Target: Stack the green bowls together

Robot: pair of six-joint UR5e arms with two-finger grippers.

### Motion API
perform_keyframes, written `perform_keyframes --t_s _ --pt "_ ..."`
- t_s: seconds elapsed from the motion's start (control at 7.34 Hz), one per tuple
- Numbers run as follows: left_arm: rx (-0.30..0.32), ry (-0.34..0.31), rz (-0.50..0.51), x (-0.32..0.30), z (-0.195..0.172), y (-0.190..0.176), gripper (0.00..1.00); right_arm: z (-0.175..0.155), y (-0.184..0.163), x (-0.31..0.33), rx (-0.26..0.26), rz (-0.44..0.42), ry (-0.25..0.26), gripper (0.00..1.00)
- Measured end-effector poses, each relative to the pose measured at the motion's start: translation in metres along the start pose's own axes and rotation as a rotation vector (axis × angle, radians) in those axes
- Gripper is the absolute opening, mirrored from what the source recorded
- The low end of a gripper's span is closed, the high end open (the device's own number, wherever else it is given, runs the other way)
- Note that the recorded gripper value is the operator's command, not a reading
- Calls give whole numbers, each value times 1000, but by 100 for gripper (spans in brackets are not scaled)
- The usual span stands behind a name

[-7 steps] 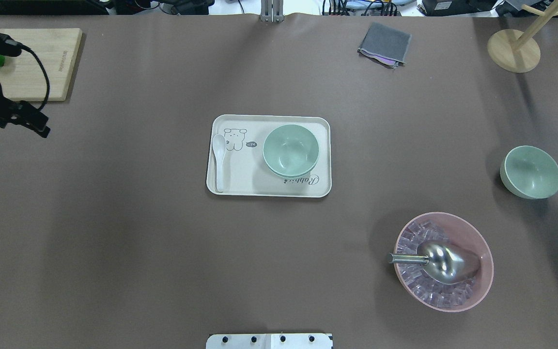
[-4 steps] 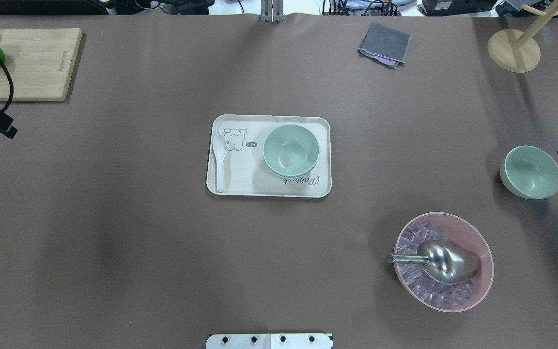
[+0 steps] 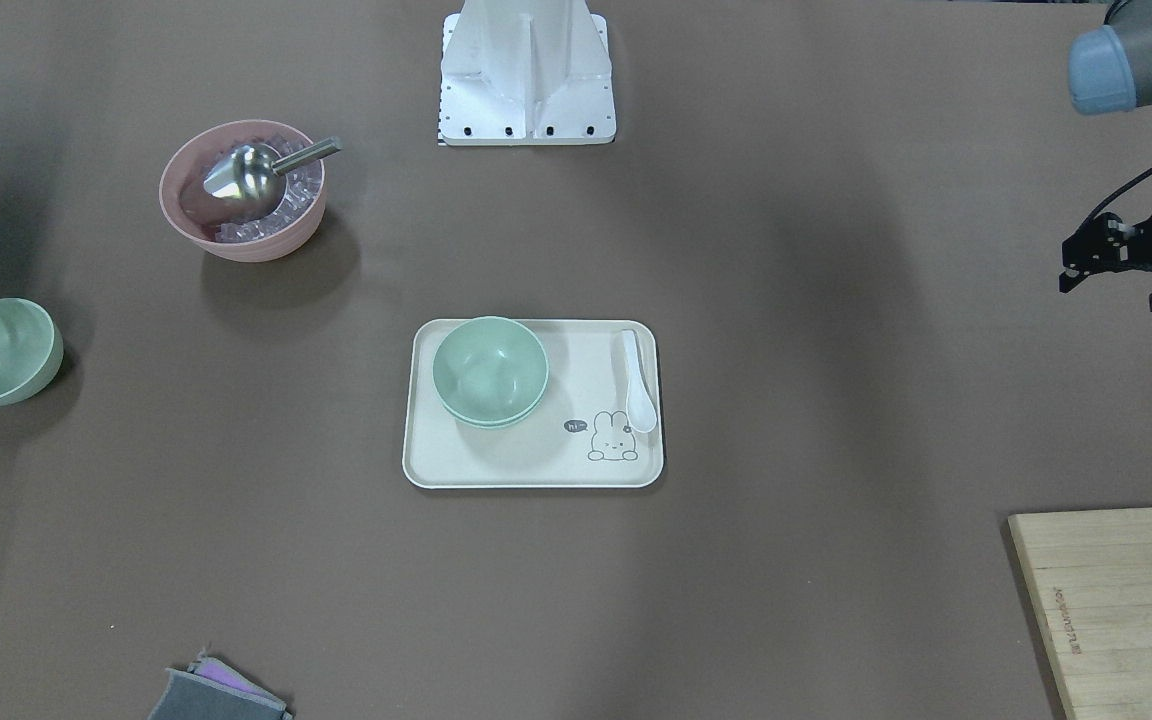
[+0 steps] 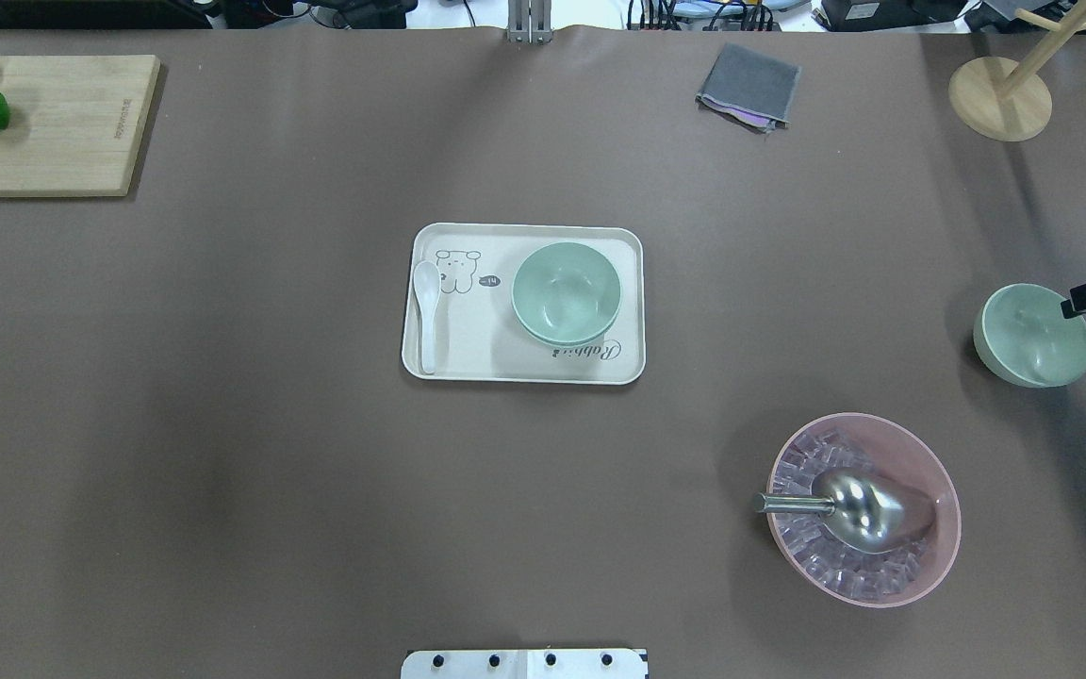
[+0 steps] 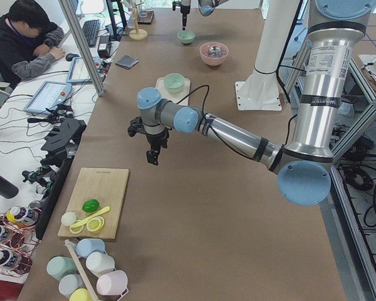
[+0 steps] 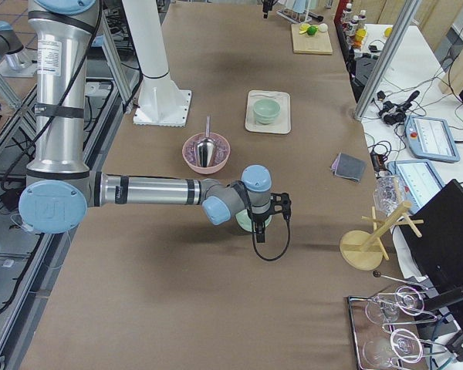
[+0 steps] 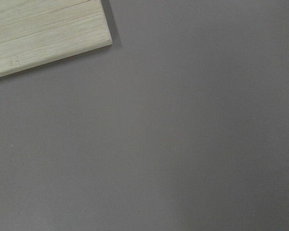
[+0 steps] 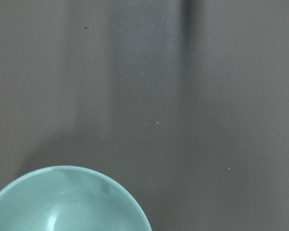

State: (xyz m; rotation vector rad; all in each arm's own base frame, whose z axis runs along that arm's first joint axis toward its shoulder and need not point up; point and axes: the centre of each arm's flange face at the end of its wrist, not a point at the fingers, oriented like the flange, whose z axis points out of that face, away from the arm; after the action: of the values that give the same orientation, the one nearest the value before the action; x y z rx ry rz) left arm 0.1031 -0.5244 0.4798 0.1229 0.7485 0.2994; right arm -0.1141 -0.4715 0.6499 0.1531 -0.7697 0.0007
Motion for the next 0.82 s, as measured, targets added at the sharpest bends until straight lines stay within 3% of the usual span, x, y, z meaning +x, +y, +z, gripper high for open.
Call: perform_keyframes --t_s 0.27,0.41,0.54,0.68,0.82 --pt "1 -1 3 -5 -1 1 98 12 5 1 2 10 -5 73" --pt "2 -1 4 -5 -1 2 98 15 7 -1 -4 7 -7 49" --pt "2 -1 4 -5 -2 2 98 18 8 -5 -8 2 -8 15" --pt "3 -1 4 -5 -2 2 98 19 8 -8 -11 -5 -11 0" --pt "0 7 2 -6 -2 3 98 19 8 -11 -11 -10 -14 0"
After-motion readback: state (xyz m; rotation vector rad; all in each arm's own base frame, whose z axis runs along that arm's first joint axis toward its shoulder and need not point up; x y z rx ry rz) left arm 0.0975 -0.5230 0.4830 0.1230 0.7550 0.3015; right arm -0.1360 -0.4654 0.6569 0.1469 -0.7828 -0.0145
